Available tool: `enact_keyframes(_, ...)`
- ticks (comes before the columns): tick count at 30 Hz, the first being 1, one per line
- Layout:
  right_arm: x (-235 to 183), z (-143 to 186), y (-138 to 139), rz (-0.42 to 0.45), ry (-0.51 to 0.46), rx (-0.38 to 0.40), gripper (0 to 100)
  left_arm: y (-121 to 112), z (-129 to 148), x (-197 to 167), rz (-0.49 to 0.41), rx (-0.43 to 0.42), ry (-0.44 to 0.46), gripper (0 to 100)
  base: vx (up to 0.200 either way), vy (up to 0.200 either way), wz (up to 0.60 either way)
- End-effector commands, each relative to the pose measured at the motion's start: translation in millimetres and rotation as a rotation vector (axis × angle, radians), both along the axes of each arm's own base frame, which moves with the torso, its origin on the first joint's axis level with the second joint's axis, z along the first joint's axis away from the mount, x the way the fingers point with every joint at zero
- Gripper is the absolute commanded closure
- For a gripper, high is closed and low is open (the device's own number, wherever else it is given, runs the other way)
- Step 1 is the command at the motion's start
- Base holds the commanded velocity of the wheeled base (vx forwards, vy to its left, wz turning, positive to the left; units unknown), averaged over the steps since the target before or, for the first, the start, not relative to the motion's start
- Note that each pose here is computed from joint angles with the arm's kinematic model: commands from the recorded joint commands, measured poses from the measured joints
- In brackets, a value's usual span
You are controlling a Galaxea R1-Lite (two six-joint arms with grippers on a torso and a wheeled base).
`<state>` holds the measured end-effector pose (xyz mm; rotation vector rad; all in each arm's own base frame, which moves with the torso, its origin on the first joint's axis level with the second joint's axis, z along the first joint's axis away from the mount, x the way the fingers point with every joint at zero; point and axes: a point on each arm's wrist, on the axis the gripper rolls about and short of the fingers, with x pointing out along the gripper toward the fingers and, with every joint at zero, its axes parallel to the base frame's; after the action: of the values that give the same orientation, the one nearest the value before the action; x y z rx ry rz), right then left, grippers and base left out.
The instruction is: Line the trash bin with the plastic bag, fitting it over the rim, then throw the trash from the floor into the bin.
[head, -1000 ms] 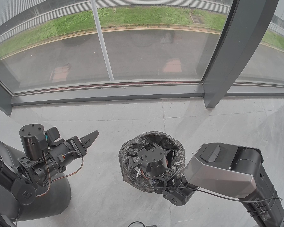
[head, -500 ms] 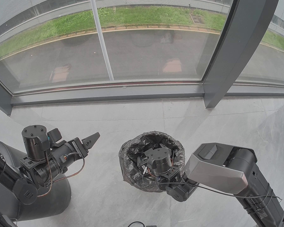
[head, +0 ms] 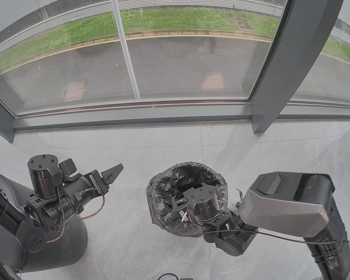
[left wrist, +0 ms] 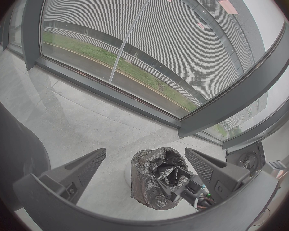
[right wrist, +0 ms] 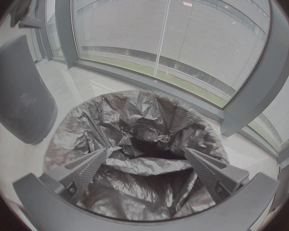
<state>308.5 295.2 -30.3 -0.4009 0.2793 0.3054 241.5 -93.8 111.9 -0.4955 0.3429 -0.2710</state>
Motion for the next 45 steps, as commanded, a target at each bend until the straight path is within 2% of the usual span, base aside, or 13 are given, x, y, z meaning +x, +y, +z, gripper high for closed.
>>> enact_keyframes(1, -47, 56, -14, 0.04, -0.001, 0.078, 0, 0, 0, -1, -0.001, -0.001, 0.0, 0, 0.0, 0.0, 0.0)
enact_keyframes(6, -76, 78, -47, 0.02, 0.026, 0.112, 0, -2, 4, -4, -0.005, 0.009, -0.023, 0, 0.0, 0.0, 0.0)
enact_keyframes(9, -83, 91, -73, -0.032, 0.01, 0.167, 0, -1, 23, -20, -0.031, 0.006, -0.129, 0, 0.0, 0.0, 0.0)
enact_keyframes(12, -73, 101, -109, -0.137, -0.012, 0.19, 0, 8, 39, -41, -0.019, 0.095, -0.24, 0, 0.0, 0.0, 0.0)
enact_keyframes(14, -64, 105, -130, -0.21, -0.021, 0.204, 0, 18, 46, -57, 0.042, 0.172, -0.297, 0, 0.0, 0.0, 0.0)
enact_keyframes(16, -60, 104, -138, -0.242, -0.018, 0.21, 0, 22, 47, -64, 0.068, 0.202, -0.313, 0, 0.0, 0.0, 0.0)
enact_keyframes(17, -53, 102, -150, -0.29, -0.012, 0.222, 0, 31, 49, -83, 0.101, 0.262, -0.35, 0, 0.0, 0.0, 0.0)
enact_keyframes(19, -48, 94, -159, -0.3, 0.018, 0.225, 0, 41, 44, -105, 0.111, 0.319, -0.366, 0, 0.0, 0.0, 0.0)
enact_keyframes(24, -35, 73, -171, -0.284, 0.098, 0.213, 0, 56, 35, -140, 0.11, 0.36, -0.365, 0, 0.0, 0.0, 0.0)
enact_keyframes(26, -16, 57, -189, -0.279, 0.153, 0.233, 0, 71, 26, -174, 0.105, 0.36, -0.306, 0, 0.0, 0.0, 0.0)
enact_keyframes(34, 32, 38, -192, -0.261, 0.221, 0.255, 0, 96, 37, -233, 0.126, 0.184, -0.145, 0, 0.0, 0.0, 0.0)
enact_keyframes(39, 71, 49, -191, -0.33, 0.29, 0.303, 0, 100, 26, -244, 0.235, 0.187, -0.108, 0, 0.0, 0.0, 0.0)
enact_keyframes(45, 102, 64, -187, -0.384, 0.368, 0.33, 0, 100, 3, -263, 0.457, 0.321, -0.158, 0, 0.0, 0.0, 0.0)
